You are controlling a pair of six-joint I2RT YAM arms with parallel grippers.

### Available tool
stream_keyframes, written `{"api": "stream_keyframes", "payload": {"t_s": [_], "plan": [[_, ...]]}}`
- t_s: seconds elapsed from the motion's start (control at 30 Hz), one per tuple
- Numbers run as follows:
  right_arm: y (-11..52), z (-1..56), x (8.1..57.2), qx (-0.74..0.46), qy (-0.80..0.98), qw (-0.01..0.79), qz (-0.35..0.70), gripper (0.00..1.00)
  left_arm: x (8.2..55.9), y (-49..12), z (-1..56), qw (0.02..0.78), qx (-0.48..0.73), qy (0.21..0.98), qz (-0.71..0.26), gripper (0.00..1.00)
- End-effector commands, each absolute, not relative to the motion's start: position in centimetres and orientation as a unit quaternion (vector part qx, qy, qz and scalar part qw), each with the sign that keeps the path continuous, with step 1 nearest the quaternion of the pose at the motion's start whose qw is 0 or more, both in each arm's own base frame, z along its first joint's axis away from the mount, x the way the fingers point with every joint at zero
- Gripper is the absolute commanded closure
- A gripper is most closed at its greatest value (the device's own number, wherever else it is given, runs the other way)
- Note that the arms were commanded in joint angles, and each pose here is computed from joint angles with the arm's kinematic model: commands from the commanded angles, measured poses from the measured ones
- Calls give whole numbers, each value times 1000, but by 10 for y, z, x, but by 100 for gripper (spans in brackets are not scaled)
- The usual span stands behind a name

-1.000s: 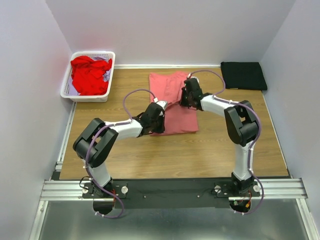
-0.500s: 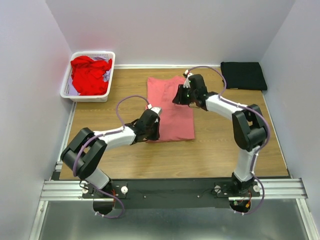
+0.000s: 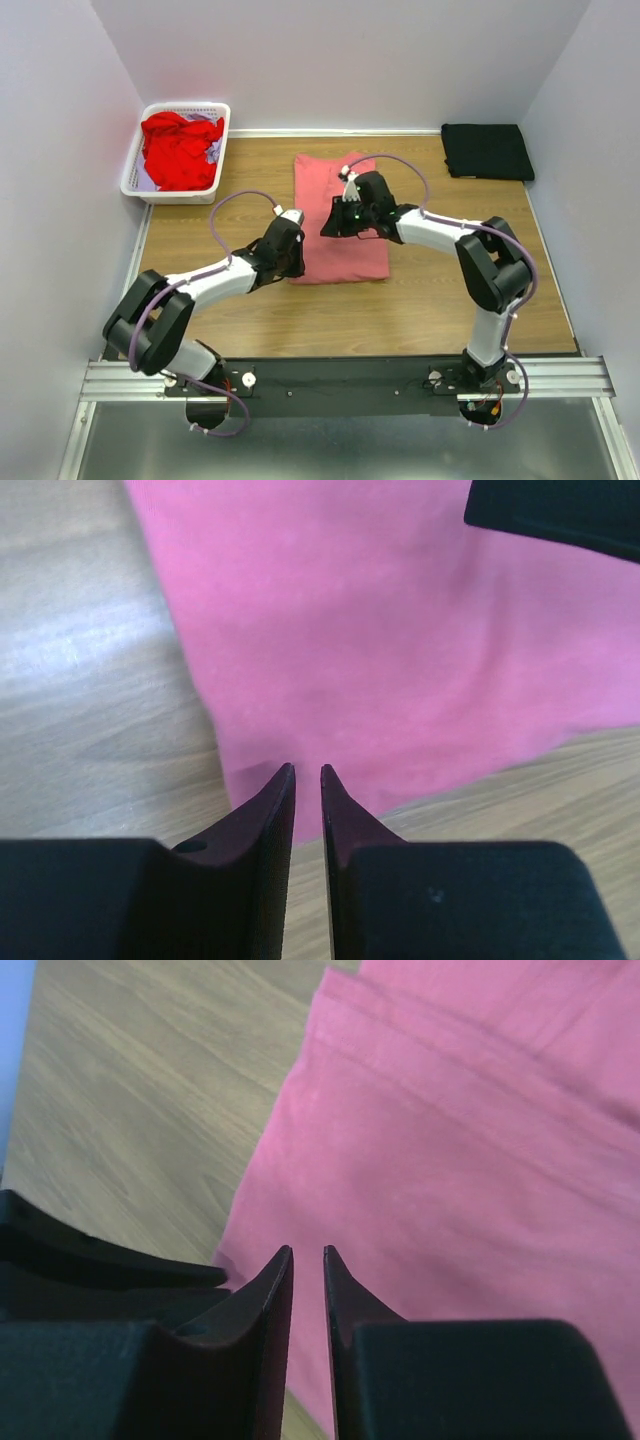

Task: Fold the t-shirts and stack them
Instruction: Fold the tshirt

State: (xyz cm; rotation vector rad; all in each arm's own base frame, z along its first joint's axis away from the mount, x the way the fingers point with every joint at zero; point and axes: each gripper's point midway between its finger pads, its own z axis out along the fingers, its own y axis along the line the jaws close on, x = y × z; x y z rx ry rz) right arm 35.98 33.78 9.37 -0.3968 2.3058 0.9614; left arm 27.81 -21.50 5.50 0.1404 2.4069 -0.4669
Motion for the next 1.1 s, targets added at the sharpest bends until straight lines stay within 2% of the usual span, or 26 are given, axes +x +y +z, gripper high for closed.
{"api": "stream_keyframes", "payload": {"t_s": [0.0,0.23,0.43,0.57,0.6,0.7,0.87,1.0,1.07], "plan": [[363,82,354,-162,864,284,384,78,268,-216,29,296,70,937,-173,77],[381,52,357,-167,868,256,390,80,262,-209,13,275,72,946,-157,78],[364,41,402,-113,884,292,347,79,256,-198,10,266,70,952,-131,78],[330,62,407,-77,880,285,373,71,264,-191,35,300,46,943,-136,78],[324,82,403,-82,871,296,383,69,264,-191,40,306,43,941,-140,78],[308,96,376,-105,856,264,432,66,268,-194,54,324,38,931,-163,78],[294,94,273,-170,809,146,544,65,265,-207,49,305,59,930,-196,78],[271,58,231,-144,820,100,545,65,264,-213,43,290,70,932,-205,79],[254,40,226,-92,826,98,547,66,263,-213,37,278,70,936,-204,81]]}}
